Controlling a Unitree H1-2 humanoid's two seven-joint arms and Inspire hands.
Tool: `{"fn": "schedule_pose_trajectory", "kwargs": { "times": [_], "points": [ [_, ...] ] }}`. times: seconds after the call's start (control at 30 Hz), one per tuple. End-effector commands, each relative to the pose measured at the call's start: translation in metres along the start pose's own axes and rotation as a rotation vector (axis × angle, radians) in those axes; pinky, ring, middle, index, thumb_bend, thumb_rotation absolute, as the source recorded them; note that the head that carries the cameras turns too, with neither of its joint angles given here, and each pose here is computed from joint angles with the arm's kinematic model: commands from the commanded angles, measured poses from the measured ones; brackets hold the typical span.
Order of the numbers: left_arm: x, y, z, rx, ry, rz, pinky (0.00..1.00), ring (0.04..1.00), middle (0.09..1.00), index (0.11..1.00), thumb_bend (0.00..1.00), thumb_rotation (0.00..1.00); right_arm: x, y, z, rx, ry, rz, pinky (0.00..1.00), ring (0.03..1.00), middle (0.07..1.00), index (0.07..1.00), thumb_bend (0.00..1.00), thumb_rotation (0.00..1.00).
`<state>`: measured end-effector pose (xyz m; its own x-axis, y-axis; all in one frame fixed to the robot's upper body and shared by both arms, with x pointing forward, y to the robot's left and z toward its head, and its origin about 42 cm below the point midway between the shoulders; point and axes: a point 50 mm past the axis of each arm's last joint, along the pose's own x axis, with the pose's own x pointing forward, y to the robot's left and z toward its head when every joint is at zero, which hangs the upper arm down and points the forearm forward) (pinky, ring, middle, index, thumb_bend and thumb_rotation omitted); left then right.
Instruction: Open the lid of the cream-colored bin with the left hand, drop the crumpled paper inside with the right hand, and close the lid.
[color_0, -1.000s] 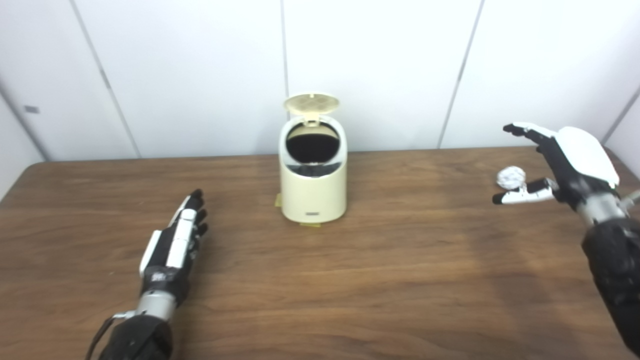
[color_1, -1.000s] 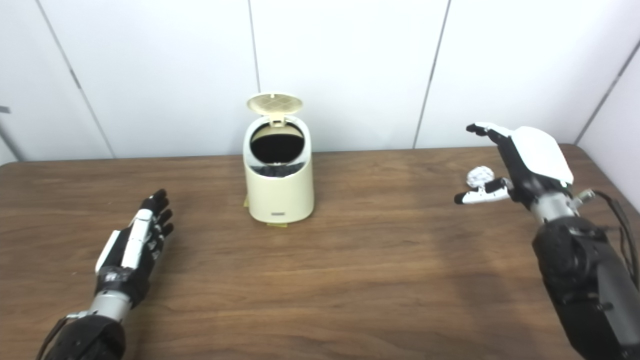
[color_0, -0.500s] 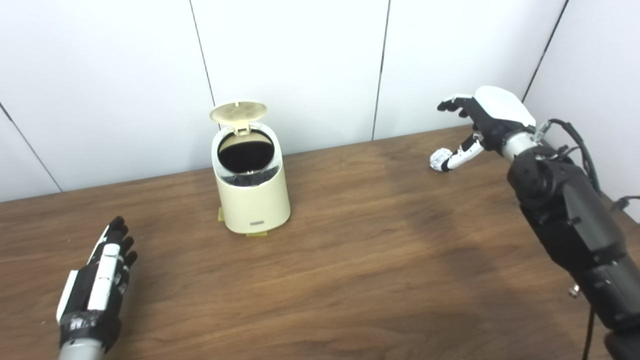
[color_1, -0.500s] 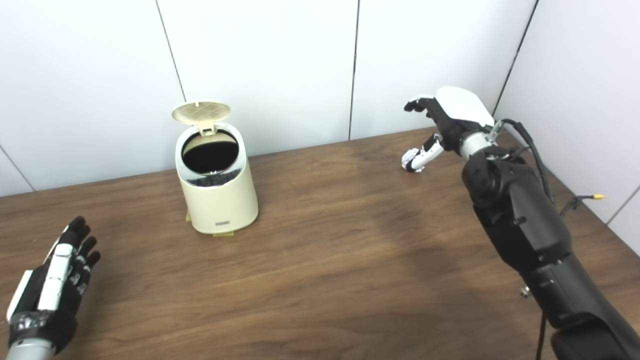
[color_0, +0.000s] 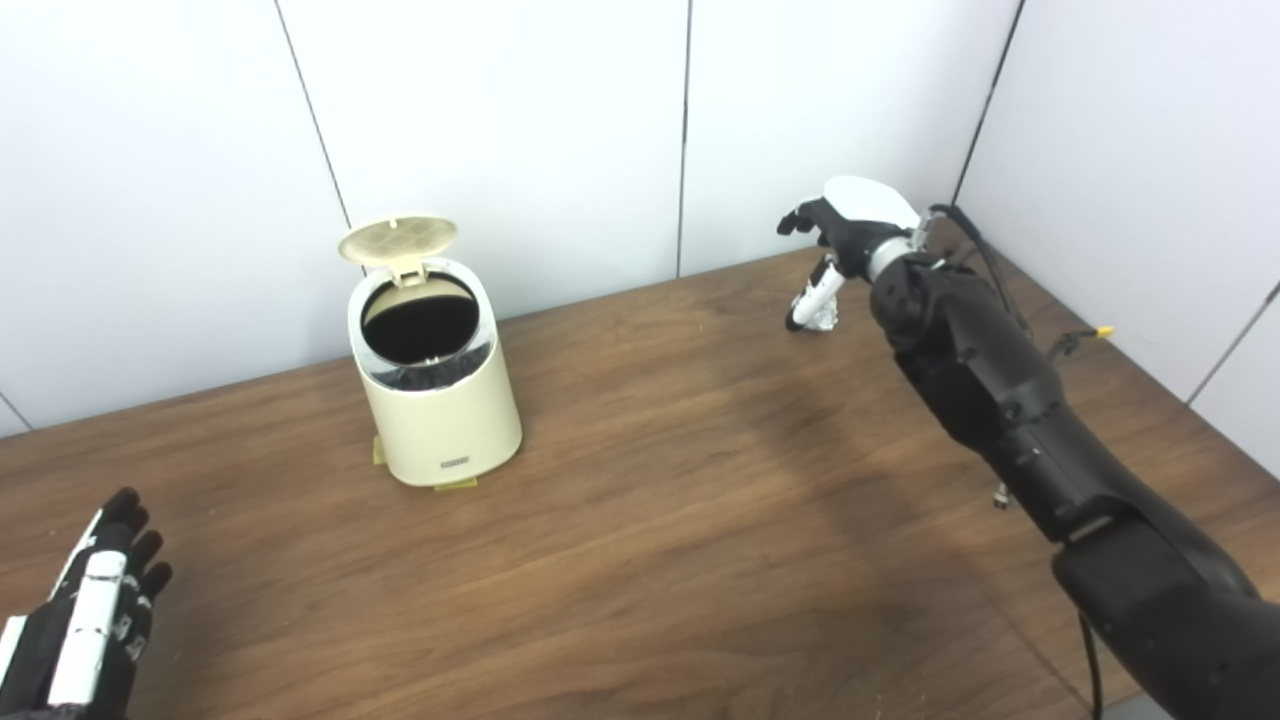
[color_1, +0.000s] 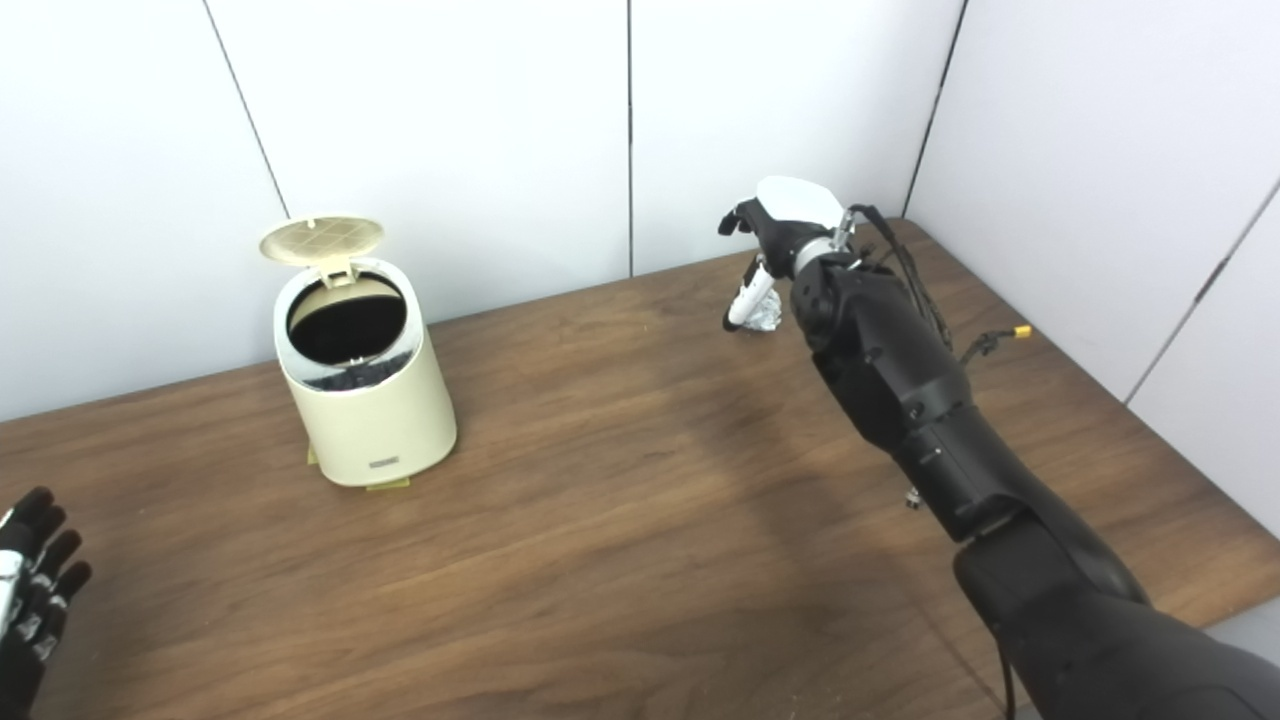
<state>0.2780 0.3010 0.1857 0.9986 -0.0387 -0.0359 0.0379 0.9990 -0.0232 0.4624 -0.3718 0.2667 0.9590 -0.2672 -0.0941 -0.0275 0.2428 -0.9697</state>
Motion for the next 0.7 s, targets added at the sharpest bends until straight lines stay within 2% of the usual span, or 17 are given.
{"fn": "schedule_pose_trajectory", "kwargs": {
  "times": [0.0,0.17,0.33,0.43,0.53,0.67],
  "points": [
    [0.001,0.001,0.018,0.023,-0.057,-0.015,0.95,0.986,0.998,1.000,0.53,0.68,0.009,-0.038,0.011,-0.005,-0.040,-0.123,0.61,0.737,0.829,0.736,0.87,0.05],
    [0.000,0.002,0.019,0.042,-0.053,-0.021,0.92,0.976,0.995,1.000,0.54,0.67,0.014,-0.034,0.009,-0.008,-0.031,-0.149,0.60,0.729,0.812,0.723,0.88,0.04],
    [-0.001,0.002,0.019,0.056,-0.052,-0.021,0.91,0.973,0.987,1.000,0.58,0.68,0.014,-0.032,0.004,-0.015,-0.021,-0.166,0.65,0.749,0.791,0.706,0.88,0.02],
    [-0.002,0.003,0.019,0.061,-0.050,-0.023,0.91,0.970,0.985,1.000,0.60,0.68,0.013,-0.031,0.000,-0.011,-0.021,-0.184,0.66,0.727,0.762,0.691,0.88,0.00],
    [-0.003,0.005,0.017,0.071,-0.047,-0.023,0.89,0.961,0.975,1.000,0.61,0.68,0.013,-0.028,-0.004,-0.032,-0.002,-0.185,0.56,0.664,0.699,0.680,0.87,0.00],
    [-0.005,0.006,0.017,0.069,-0.049,-0.029,0.88,0.945,0.959,1.000,0.61,0.66,0.011,-0.023,-0.007,-0.044,0.004,-0.176,0.56,0.652,0.689,0.678,0.87,0.00]
  ]
}}
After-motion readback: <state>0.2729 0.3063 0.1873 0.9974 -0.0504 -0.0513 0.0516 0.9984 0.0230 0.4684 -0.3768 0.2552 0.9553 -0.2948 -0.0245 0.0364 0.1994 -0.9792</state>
